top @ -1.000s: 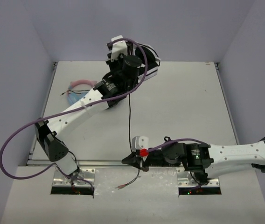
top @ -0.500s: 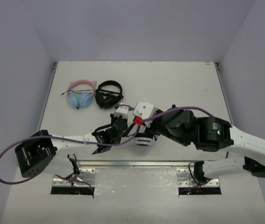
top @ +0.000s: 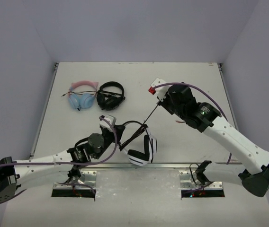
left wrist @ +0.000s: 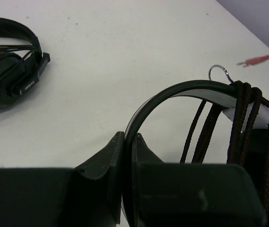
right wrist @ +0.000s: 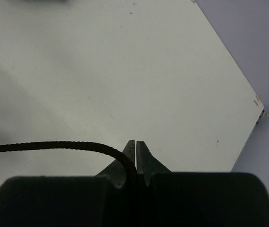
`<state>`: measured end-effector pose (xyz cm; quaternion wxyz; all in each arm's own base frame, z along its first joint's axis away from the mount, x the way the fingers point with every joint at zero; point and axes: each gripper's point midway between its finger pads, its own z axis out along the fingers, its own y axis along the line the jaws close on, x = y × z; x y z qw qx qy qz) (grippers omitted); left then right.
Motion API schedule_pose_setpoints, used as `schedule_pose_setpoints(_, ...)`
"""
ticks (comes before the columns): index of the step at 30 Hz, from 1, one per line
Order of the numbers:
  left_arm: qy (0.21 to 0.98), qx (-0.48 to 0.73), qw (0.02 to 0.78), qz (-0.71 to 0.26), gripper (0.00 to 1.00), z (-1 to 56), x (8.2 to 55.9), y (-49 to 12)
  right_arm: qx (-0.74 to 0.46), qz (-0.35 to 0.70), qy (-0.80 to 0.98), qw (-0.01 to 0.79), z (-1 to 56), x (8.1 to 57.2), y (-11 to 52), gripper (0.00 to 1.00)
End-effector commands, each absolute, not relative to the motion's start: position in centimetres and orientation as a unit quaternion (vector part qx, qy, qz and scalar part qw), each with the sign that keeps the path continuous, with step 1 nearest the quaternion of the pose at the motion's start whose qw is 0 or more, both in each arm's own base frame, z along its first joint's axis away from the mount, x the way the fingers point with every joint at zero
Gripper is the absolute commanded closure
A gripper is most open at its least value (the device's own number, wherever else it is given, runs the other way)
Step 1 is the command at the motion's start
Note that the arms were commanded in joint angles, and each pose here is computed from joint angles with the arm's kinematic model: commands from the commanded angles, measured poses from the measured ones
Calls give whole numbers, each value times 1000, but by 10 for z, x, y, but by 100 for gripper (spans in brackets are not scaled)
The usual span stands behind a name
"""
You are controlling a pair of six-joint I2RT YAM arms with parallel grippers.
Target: Wrap the headphones
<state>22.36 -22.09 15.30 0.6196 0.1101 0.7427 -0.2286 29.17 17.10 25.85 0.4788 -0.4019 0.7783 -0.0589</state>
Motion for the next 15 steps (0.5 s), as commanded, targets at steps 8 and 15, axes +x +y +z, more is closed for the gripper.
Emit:
schedule_pose_setpoints(8, 714, 20, 621, -322, 100, 294, 209, -211, -344, 38, 798, 494, 212, 313, 172, 99)
schedule_pose_setpoints(15, 656, -12, 634, -410, 100, 418, 205, -225, -309, 256, 774, 491, 184, 274, 231, 71)
